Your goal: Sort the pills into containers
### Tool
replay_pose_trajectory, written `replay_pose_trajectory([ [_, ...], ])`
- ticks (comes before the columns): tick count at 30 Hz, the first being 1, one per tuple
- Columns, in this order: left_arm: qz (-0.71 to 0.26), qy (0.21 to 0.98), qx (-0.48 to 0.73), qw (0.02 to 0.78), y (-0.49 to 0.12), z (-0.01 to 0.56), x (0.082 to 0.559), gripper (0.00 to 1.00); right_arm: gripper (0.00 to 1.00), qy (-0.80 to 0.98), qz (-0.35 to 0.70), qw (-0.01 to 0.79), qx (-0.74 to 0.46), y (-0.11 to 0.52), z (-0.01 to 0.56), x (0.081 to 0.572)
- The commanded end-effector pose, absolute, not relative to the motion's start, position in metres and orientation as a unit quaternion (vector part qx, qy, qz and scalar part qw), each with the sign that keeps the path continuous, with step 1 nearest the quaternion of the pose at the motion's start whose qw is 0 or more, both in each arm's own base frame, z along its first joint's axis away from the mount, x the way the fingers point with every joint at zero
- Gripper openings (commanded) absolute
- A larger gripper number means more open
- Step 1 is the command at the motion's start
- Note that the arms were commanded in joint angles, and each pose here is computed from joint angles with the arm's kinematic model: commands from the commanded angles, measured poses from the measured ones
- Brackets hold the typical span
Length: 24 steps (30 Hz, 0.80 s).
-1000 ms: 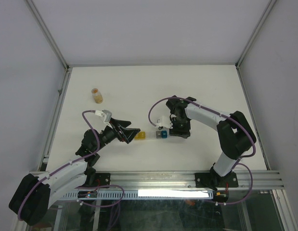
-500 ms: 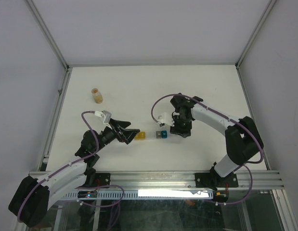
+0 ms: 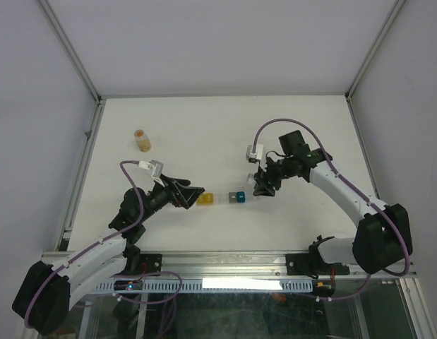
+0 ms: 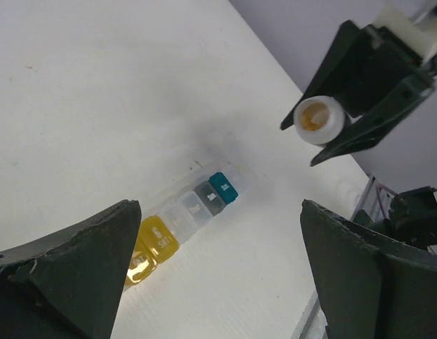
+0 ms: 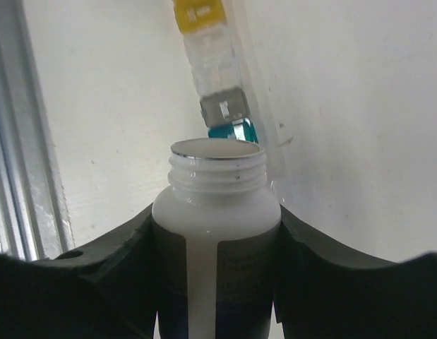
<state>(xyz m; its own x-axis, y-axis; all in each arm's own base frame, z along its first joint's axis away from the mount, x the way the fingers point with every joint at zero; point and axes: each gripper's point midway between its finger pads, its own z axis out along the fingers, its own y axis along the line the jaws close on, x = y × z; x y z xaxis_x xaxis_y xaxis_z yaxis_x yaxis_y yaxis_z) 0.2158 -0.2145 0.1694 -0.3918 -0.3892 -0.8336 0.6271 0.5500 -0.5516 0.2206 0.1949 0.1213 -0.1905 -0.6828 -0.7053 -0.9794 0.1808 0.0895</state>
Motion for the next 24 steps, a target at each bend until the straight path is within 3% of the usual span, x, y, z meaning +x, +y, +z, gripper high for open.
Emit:
replay_pose_trajectory([
  [1, -0.432, 0.737, 0.024, 0.519, -0.208, 0.164, 0.238, 0.99, 0.02, 0.65, 0.385, 0.359, -0.549, 0.228, 0.185, 0.218],
  [9, -0.349, 0.807, -0.004, 0.477, -0.2, 0.149, 0.26, 0.99, 0.02, 0.528, 0.463, 0.497, -0.509, 0.235, 0.304, 0.209],
  [11, -0.318, 0.814, -0.015, 0.485, -0.192, 0.152, 0.269, 0.99, 0.01, 0.518, 0.503, 0.494, -0.484, 0.237, 0.326, 0.2],
  [15, -0.235, 0.847, -0.051, 0.474, -0.169, 0.138, 0.281, 0.95, 0.02, 0.496, 0.543, 0.503, -0.454, 0.23, 0.331, 0.188],
  [24, -0.063, 0.908, -0.065, 0.41, -0.133, 0.098, 0.299, 0.85, 0.0, 0.527, 0.524, 0.512, -0.431, 0.22, 0.303, 0.192],
])
